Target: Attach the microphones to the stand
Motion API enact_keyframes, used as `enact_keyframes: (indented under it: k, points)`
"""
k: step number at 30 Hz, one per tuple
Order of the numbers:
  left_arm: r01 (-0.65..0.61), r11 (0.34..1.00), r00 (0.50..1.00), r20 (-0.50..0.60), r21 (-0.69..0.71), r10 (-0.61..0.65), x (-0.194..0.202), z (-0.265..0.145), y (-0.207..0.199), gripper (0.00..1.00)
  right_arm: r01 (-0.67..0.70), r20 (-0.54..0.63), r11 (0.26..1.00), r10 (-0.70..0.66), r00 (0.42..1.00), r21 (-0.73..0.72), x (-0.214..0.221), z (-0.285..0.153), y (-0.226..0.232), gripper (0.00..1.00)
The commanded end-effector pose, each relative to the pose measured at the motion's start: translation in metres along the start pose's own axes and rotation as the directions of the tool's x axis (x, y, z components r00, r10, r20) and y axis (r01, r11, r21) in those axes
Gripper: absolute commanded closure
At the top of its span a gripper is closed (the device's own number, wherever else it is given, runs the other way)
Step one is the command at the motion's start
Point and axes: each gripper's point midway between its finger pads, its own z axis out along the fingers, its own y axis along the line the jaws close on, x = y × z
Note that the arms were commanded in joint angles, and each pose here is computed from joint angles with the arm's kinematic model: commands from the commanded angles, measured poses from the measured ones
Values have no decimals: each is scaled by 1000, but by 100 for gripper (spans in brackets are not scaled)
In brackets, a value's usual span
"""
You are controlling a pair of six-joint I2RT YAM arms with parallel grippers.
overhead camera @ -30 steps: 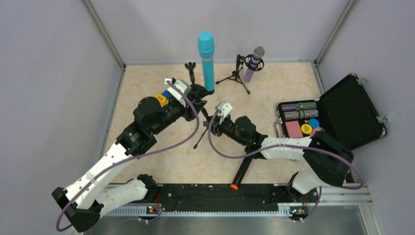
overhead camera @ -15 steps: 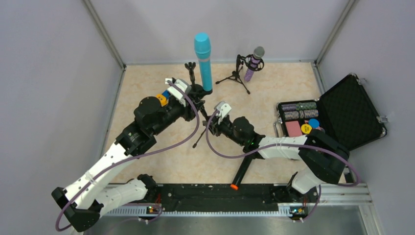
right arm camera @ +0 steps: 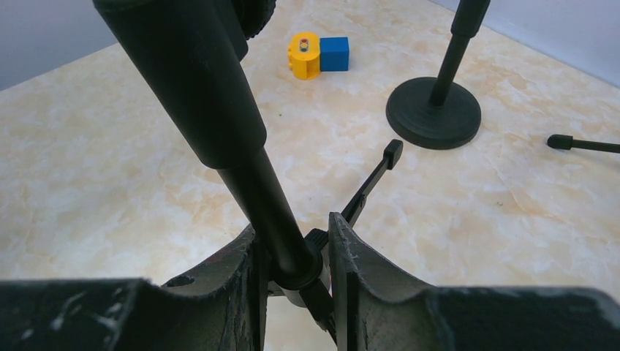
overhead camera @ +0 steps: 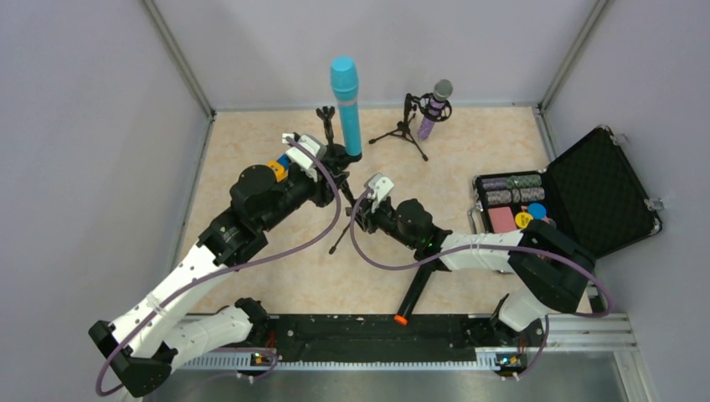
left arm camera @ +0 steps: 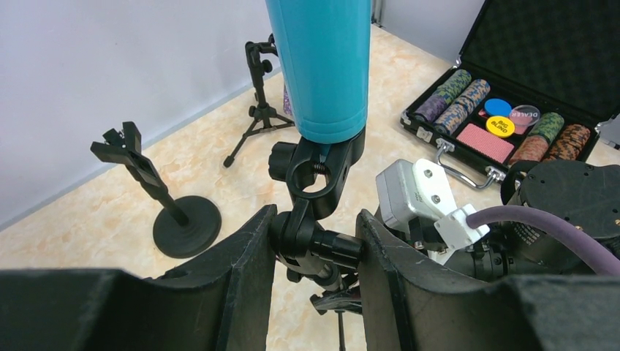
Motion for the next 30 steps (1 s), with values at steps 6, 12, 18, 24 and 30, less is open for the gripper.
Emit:
enact_keyframes:
  k: [6,12,18,24,30]
  points:
    - [52,998,818,575,-24,-29,-164,-54,20,100,-1,-344,975,80,936,223,113,-36,-45,100]
    - [43,999,794,607,-31,-15,-178,-70,26,100,-14,-364,971,103,926,240,126,-40,-50,100]
    - [42,999,812,581,32,-53,-164,-55,18,100,-38,-339,980,104,935,198,108,-31,-42,100]
    - [-30,991,846,531,129,-43,-141,-32,0,100,-66,-270,992,92,958,104,63,-21,-27,66]
    - [-72,982,877,480,176,-22,-110,-11,-8,100,-100,-165,995,103,981,23,8,-24,-17,32]
